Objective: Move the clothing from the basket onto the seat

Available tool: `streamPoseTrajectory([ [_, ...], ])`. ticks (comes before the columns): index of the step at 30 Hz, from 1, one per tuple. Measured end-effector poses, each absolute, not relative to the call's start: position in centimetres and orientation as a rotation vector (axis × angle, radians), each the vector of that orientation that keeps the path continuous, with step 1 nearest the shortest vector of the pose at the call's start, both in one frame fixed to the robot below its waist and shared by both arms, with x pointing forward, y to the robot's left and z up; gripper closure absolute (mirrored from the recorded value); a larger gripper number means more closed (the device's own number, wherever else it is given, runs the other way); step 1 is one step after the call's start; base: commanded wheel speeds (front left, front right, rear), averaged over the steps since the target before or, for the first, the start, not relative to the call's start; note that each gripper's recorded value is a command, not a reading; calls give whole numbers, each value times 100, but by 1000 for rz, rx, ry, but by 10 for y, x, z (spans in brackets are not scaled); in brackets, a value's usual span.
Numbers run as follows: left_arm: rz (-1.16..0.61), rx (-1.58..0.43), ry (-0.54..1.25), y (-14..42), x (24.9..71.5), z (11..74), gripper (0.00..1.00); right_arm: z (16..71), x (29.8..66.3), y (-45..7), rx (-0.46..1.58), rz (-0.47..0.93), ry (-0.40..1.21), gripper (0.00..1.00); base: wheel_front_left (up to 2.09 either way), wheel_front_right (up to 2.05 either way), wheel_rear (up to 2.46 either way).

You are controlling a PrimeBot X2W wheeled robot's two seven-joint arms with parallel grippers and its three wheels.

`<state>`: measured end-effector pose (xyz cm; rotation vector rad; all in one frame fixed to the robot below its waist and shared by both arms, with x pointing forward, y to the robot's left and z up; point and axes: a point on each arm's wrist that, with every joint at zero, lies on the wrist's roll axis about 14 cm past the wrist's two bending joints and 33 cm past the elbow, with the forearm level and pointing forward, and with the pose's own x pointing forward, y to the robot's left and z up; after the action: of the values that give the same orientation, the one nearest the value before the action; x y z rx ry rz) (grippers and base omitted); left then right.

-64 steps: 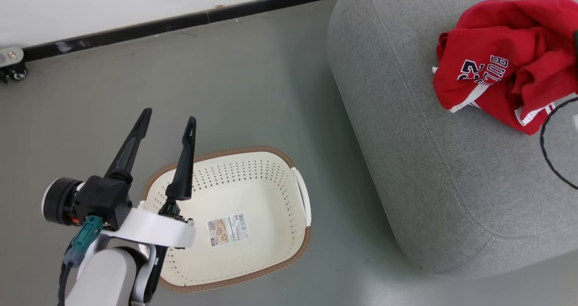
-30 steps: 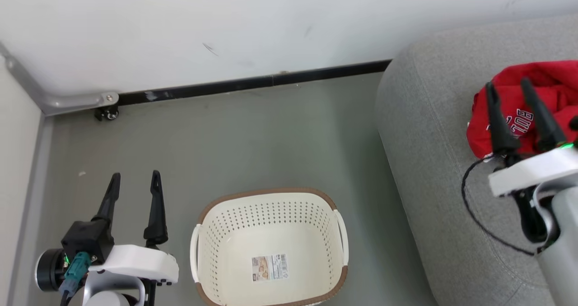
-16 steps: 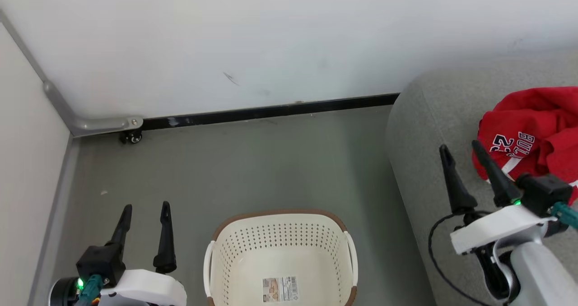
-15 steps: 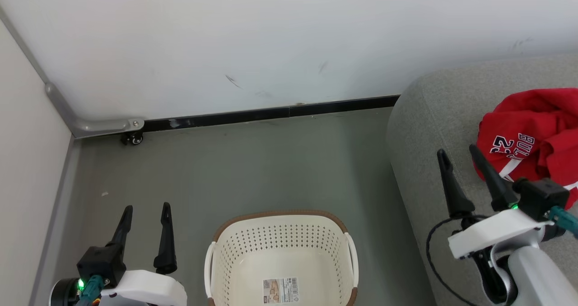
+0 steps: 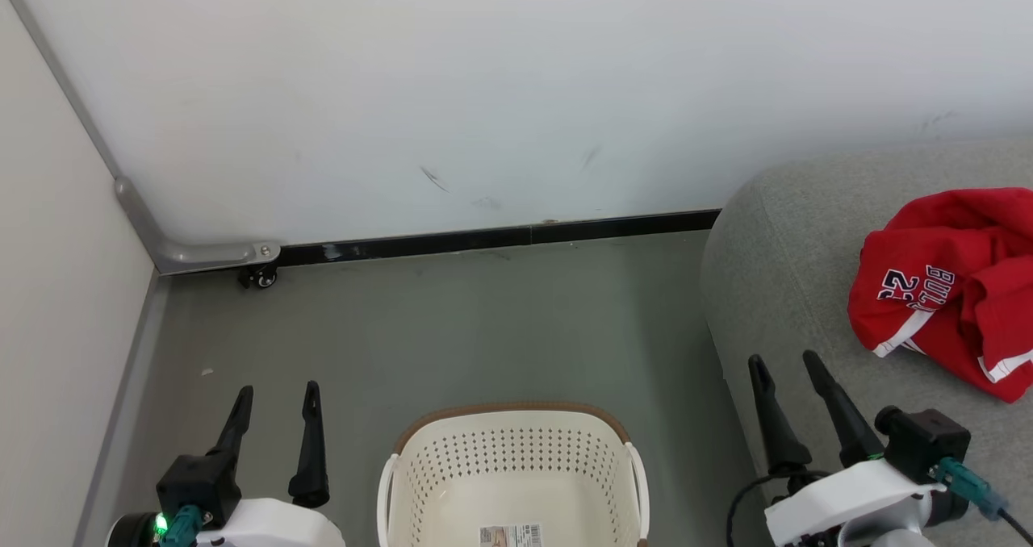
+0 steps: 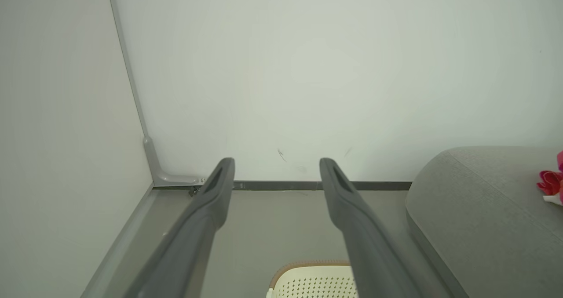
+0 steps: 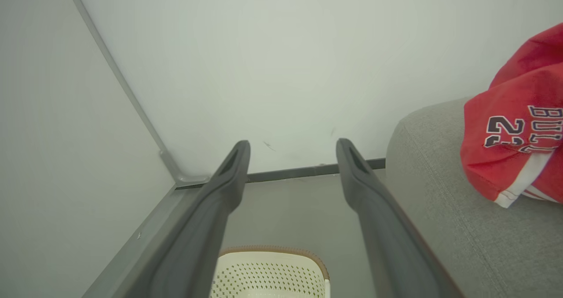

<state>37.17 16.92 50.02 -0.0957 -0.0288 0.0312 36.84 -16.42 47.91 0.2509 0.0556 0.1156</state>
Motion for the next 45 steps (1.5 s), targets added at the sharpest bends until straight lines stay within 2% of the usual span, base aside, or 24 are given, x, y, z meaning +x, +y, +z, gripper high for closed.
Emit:
streamPoseTrajectory([
  [15, 18, -93, -30, 164, 361, 500, 0, 474, 346, -160, 221, 107, 67, 0, 0, 0, 0],
  [45, 23, -68, -18, 165, 360, 495, 0, 479, 343, -161, 203, 97, 76, 0, 0, 0, 0],
])
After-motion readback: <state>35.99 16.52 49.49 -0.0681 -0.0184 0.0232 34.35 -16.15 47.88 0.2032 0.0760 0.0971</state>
